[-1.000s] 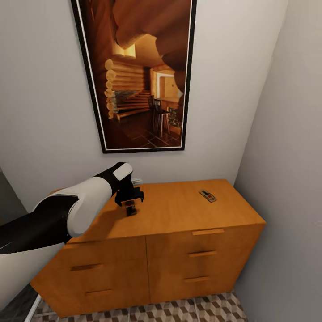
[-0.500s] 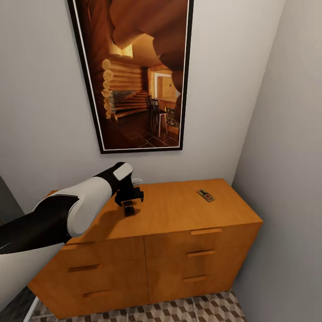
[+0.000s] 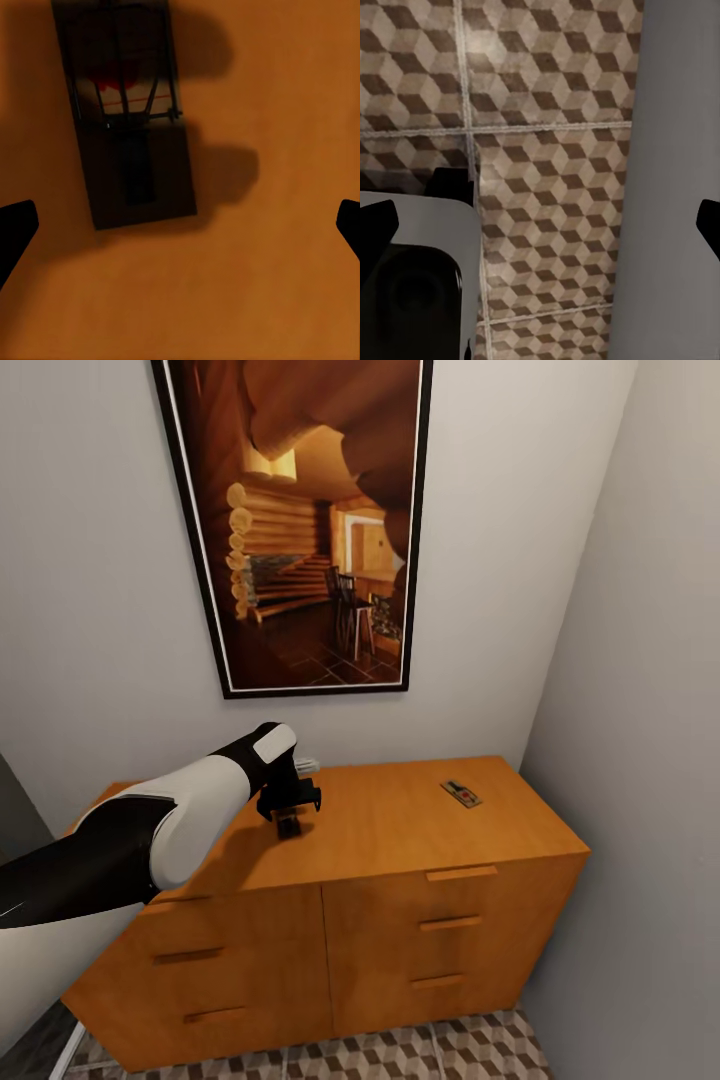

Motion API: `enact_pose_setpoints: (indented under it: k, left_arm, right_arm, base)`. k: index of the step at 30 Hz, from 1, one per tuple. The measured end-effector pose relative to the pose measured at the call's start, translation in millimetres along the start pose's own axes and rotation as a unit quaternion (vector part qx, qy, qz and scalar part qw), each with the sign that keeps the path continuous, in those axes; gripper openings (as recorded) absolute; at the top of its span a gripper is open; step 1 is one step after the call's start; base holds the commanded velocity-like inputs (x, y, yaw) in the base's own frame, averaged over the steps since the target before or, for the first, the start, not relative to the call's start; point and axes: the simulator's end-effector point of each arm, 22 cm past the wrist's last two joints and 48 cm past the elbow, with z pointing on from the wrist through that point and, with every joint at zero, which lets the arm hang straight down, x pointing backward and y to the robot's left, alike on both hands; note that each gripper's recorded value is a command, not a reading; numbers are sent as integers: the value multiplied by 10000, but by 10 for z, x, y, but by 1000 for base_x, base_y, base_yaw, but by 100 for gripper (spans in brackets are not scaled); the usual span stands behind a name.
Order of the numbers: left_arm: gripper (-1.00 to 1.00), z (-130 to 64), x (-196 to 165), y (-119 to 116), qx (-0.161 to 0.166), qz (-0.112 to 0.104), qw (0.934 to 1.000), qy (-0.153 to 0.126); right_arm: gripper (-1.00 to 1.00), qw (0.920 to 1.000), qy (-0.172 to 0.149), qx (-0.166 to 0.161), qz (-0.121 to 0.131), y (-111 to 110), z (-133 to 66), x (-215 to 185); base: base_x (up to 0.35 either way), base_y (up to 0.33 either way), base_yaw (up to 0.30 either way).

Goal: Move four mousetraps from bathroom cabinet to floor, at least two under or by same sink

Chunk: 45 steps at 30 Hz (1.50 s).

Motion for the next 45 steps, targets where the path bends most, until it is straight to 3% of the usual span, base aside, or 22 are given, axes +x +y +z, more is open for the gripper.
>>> enact_pose_setpoints:
  k: [8,45]
  left_arm:
    - [100,114,24,15,-13,-4,10000,-17]
    - [100,99,-2,169,-365,40,9993,-66]
  right_arm:
    - [100,10000,0,-1,-1,21,120,7]
    - [100,10000,-1,0,-10,21,120,6]
  base:
    - [0,0,0]
    - [0,0,0]
